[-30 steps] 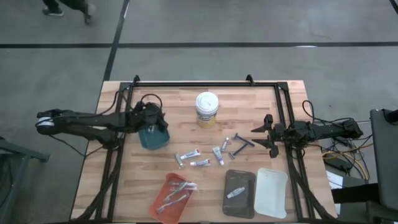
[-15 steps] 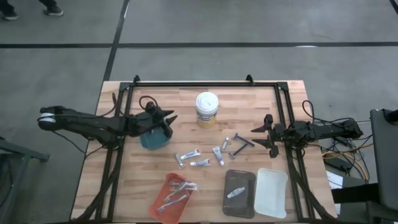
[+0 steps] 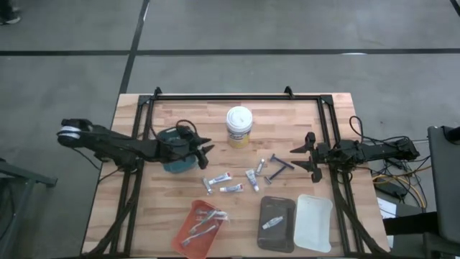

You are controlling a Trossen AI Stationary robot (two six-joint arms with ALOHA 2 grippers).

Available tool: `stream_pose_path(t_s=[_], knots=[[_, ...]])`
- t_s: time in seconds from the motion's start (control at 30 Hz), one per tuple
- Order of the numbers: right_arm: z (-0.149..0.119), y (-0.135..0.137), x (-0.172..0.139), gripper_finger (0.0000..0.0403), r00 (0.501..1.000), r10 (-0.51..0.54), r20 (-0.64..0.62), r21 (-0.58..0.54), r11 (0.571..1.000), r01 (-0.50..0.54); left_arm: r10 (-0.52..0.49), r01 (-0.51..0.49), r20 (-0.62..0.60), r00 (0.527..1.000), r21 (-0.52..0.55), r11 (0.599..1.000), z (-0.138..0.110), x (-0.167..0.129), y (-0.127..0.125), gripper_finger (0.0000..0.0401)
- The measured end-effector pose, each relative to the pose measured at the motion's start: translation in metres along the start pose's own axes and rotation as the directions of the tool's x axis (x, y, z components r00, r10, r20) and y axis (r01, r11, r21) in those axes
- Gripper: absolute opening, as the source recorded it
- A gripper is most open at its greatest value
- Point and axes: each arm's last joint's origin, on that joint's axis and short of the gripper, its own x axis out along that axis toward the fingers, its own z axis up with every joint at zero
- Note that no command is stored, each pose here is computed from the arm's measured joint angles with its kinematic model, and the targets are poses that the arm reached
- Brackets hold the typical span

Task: Pick & Place Travel size toiletries
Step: Put the white toothpaste into the black bin

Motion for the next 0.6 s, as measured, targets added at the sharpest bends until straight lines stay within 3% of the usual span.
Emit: stream_pose_path(t_s=[0.33, 0.6], knots=[[0.000, 0.000, 0.000, 0.0196, 1.000, 0.001, 0.000, -0.004, 1.000, -0.001, -0.125, 0.127, -0.020, 0.992, 0.180, 0.975, 0.019, 0.024, -0.048, 0.0142], [0.000, 0.000, 0.000, 0.0196, 1.000, 0.001, 0.000, -0.001, 1.000, -0.001, -0.161, 0.191, -0.130, 0.978, 0.269, 0.944, 0.023, 0.040, -0.078, 0.0142]])
